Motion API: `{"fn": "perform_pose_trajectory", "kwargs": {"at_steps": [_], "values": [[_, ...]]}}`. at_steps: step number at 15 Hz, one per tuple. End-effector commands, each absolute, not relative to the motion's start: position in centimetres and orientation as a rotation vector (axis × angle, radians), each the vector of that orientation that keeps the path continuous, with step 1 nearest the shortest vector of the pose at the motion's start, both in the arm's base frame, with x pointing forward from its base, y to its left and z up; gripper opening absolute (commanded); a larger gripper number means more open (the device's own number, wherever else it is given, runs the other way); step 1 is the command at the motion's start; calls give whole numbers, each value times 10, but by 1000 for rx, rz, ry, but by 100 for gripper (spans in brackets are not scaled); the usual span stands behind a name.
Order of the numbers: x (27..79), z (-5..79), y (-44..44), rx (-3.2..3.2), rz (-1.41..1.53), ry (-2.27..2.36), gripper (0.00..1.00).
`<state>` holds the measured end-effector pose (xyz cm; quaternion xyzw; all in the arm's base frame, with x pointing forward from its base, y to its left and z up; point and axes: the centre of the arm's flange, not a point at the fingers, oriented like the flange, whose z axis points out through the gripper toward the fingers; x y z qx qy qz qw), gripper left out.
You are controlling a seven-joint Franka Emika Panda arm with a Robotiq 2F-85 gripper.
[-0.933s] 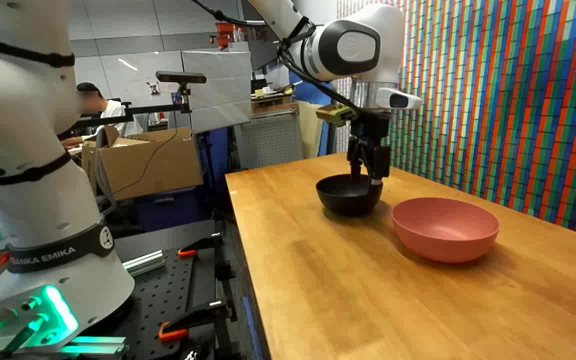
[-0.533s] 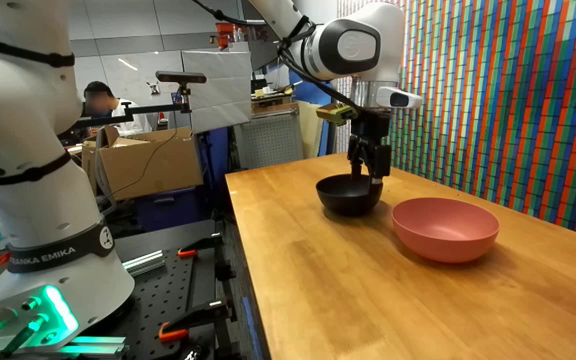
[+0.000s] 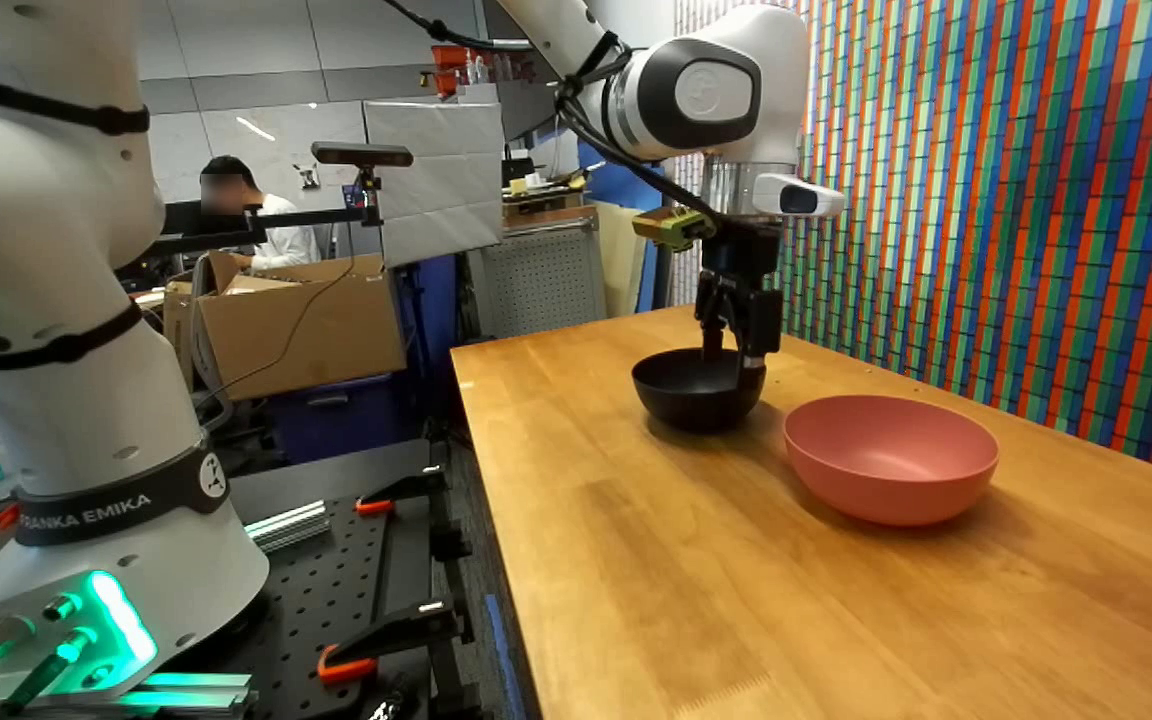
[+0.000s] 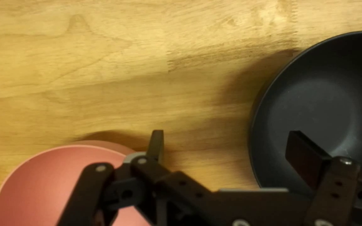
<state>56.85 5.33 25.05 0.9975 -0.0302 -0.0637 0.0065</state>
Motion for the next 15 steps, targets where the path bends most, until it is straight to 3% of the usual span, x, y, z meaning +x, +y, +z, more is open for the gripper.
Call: {"fn": "perform_pose_trajectory", "kwargs": {"at_steps": [1, 7, 15], "values": [[572, 257, 59, 3116, -79, -48, 100], [602, 264, 113, 3193, 210, 36, 100], [617, 207, 120, 3087, 25, 137, 100]]}}
